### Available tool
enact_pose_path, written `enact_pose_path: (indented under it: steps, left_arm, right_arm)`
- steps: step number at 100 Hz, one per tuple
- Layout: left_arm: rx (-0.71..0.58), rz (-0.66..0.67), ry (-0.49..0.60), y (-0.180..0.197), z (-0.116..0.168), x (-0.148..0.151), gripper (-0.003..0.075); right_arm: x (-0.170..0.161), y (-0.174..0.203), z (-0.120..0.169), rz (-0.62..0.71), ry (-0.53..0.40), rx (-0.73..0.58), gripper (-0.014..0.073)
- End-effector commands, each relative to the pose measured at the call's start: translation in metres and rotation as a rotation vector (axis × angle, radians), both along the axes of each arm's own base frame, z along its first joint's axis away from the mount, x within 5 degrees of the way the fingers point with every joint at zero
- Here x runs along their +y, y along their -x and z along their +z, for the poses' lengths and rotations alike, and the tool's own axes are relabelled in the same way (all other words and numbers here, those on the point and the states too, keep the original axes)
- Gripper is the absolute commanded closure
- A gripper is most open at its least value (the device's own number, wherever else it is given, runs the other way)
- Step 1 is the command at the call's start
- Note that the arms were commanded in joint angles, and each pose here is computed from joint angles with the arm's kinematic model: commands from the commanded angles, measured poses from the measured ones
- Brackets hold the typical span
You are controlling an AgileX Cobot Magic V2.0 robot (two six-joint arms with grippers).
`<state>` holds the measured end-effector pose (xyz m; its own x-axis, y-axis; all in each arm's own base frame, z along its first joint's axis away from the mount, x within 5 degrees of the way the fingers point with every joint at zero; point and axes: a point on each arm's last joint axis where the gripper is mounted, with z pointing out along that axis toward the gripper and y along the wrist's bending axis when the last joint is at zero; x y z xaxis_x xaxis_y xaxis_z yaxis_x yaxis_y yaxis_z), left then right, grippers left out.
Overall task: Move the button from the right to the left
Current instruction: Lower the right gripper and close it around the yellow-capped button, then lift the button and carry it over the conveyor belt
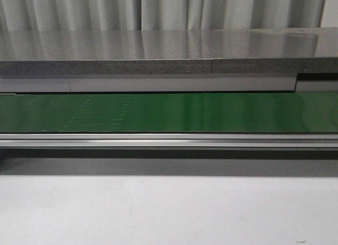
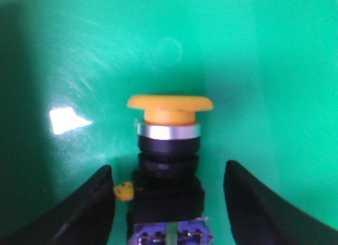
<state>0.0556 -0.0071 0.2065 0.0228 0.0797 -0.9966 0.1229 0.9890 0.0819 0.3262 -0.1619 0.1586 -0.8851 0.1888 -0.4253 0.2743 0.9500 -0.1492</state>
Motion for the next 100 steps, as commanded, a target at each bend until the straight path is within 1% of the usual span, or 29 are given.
enact_pose_path:
  steps: [1,22,29,39,48,86,100]
  left_arm:
    - [-0.074,-0.001,0.031,0.001,-0.004,0.0,0.0715]
    - [-0.074,-0.001,0.031,0.001,-0.004,0.0,0.0715]
    - [-0.074,-0.001,0.031,0.001,-0.004,0.0,0.0715]
    - [-0.074,-0.001,0.031,0.001,-0.004,0.0,0.0715]
    - [-0.074,-0.001,0.031,0.001,-0.004,0.0,0.0715]
    - [-0.074,-0.001,0.031,0.001,-0.004,0.0,0.0715]
    - [-0.074,-0.001,0.031,0.001,-0.004,0.0,0.0715]
  right_arm:
    - [-0.005,-0.005,0.012,0.008,0.033,-0.059,0.0162]
    - [-0.011,-0.002,0.007,-0.013,0.026,-0.044,0.0167]
    - [-0.013,-0.001,0.007,-0.021,0.022,-0.045,0.021]
    - [-0.015,0.001,0.007,-0.035,0.016,-0.044,0.03]
    - [-0.019,0.004,0.006,-0.061,0.003,-0.045,0.0337]
    - [-0.028,0.01,0.007,-0.134,-0.04,-0.06,0.0341]
    - [-0.028,0.011,0.015,-0.138,-0.034,-0.086,0.0341]
